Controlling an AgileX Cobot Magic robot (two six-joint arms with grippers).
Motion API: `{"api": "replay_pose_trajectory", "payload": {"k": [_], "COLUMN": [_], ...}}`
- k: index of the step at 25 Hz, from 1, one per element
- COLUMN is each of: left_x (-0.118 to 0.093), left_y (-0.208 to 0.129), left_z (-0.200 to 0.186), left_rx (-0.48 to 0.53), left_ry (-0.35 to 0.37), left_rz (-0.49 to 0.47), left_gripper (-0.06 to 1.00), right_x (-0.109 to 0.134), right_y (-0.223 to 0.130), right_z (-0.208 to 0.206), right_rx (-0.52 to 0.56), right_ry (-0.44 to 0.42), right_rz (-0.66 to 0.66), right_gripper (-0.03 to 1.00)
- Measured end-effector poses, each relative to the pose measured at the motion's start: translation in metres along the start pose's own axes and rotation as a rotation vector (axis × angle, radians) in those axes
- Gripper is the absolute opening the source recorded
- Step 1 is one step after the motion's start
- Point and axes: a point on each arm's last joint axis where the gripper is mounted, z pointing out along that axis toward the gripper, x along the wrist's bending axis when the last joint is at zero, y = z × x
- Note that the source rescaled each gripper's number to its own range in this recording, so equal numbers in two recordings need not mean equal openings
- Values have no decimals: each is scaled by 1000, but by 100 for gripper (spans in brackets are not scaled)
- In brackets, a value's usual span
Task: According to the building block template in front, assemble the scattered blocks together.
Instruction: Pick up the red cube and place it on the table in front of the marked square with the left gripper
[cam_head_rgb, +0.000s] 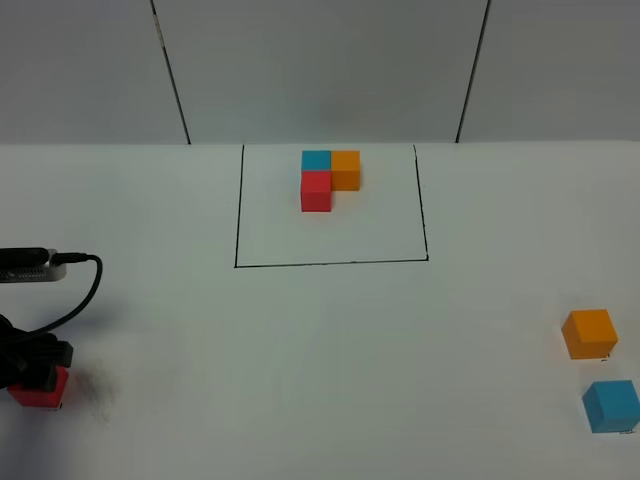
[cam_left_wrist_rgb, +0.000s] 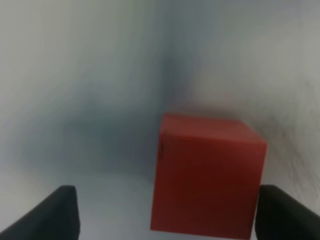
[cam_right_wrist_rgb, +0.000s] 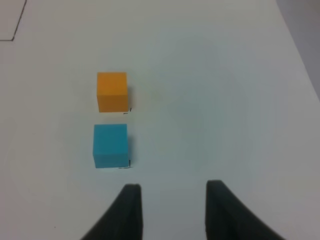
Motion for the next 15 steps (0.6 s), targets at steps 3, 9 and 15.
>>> {"api": "replay_pose_trajectory", "payload": {"k": [3, 9, 15], "left_x": [0, -1, -3], "left_y": [2, 5, 5], "left_z": [0, 0, 0], "left_rx": [-24, -50, -53], "left_ry": [-1, -9, -33], "left_rz": [0, -9, -14], "left_gripper": [91, 91, 91], "right_x": [0, 0, 0], "right_y": [0, 0, 0], "right_z": [0, 0, 0], "right_rx": [0, 0, 0], "right_ry": [0, 0, 0], "right_rz": [0, 0, 0], "right_gripper": [0, 0, 0]}}
